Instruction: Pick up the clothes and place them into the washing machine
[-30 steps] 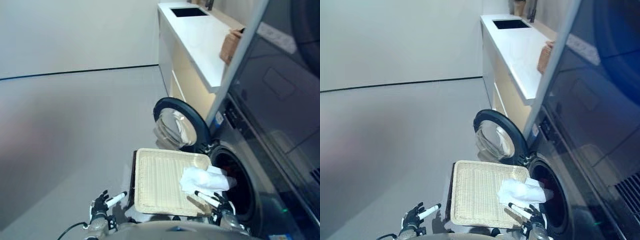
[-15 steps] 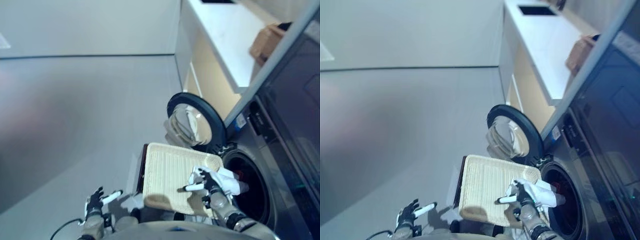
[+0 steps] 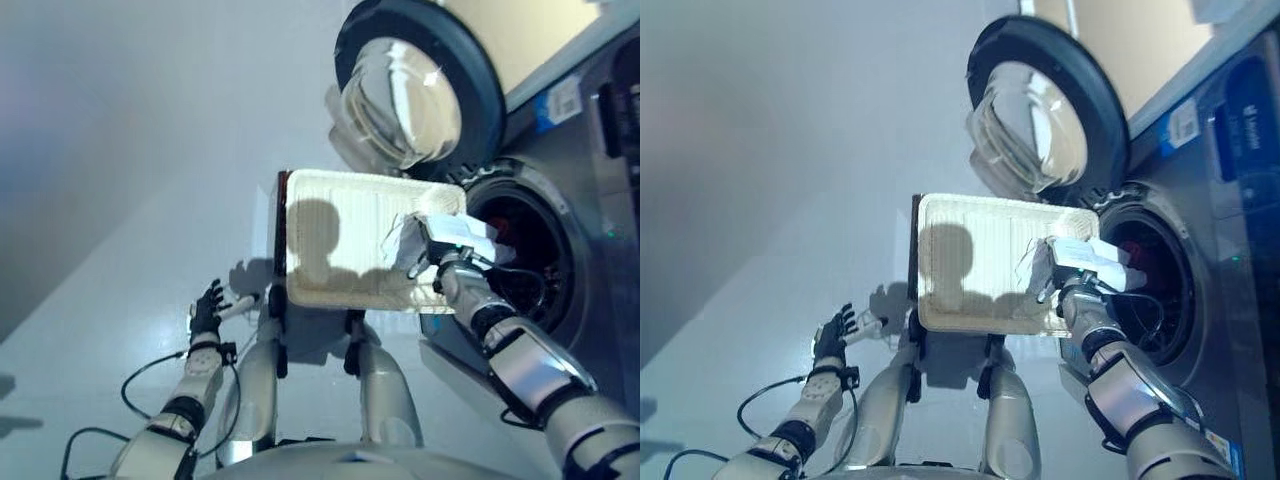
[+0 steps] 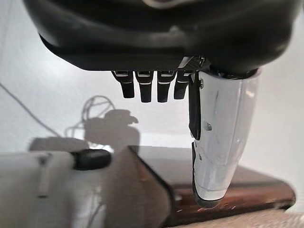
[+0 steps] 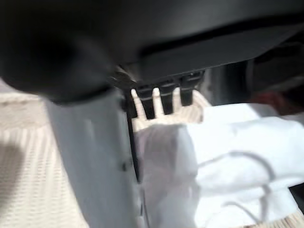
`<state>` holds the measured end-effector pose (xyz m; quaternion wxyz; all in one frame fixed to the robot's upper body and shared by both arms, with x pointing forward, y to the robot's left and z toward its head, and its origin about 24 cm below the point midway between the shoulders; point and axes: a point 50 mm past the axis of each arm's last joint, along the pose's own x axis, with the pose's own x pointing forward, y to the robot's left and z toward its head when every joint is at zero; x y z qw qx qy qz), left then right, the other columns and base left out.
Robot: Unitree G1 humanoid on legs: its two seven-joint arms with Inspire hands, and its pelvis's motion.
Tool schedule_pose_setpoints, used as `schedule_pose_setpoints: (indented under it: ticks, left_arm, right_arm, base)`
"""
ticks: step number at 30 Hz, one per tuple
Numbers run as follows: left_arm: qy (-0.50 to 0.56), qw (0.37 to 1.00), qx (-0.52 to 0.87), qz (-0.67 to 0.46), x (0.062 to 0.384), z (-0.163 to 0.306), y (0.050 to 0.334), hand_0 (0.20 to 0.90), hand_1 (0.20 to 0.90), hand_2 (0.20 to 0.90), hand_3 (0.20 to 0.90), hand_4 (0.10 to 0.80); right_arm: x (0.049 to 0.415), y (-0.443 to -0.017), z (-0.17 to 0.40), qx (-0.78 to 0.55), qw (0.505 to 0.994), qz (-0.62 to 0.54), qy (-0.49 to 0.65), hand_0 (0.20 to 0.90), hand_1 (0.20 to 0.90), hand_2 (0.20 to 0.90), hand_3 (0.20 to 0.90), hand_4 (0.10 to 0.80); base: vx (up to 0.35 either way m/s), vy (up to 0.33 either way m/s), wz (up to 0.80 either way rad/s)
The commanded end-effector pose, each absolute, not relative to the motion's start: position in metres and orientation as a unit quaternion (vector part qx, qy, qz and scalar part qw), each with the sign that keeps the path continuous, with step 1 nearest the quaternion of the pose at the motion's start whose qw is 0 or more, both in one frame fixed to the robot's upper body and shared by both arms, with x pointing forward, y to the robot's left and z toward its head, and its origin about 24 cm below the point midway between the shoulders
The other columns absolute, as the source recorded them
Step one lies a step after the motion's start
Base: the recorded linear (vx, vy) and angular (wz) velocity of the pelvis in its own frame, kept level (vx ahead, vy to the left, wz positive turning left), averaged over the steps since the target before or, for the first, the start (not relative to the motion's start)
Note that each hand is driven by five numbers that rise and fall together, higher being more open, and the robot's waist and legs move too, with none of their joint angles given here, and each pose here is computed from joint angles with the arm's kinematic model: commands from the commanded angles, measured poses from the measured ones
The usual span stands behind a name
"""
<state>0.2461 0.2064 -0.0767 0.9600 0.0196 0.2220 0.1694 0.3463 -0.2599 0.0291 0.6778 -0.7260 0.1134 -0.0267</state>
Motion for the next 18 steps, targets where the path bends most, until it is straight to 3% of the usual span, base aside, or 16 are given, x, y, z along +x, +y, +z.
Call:
schedule_pose_setpoints:
  ticks: [1, 10, 18]
  left_arm:
    - [0.17, 0.961, 0.011, 0.216, 0.254, -0.059, 0.229, 0.9, 0.9, 0.9, 0.9, 0.8]
    - [0.139, 0.962, -0.022, 0.235, 0.263, -0.044, 0.23, 0.9, 0.9, 0.9, 0.9, 0.8]
    - [0.1, 0.962, -0.044, 0.25, 0.275, -0.028, 0.23, 0.9, 0.9, 0.9, 0.9, 0.8]
  right_arm:
    - [0.36, -0.303, 0.089, -0.782, 0.603, -0.129, 0.086, 0.9, 0.9, 0.9, 0.9, 0.8]
    - [0.35, -0.349, 0.126, -0.812, 0.539, -0.191, 0.115, 0.9, 0.9, 0.9, 0.9, 0.8]
    - [0.348, -0.336, 0.104, -0.807, 0.557, -0.164, 0.112, 0.9, 0.9, 0.9, 0.9, 0.8]
  base:
    - [-0.005, -0.062, 0.21]
    - [-0.009, -0.045, 0.09]
    - [-0.004, -0.026, 0.02]
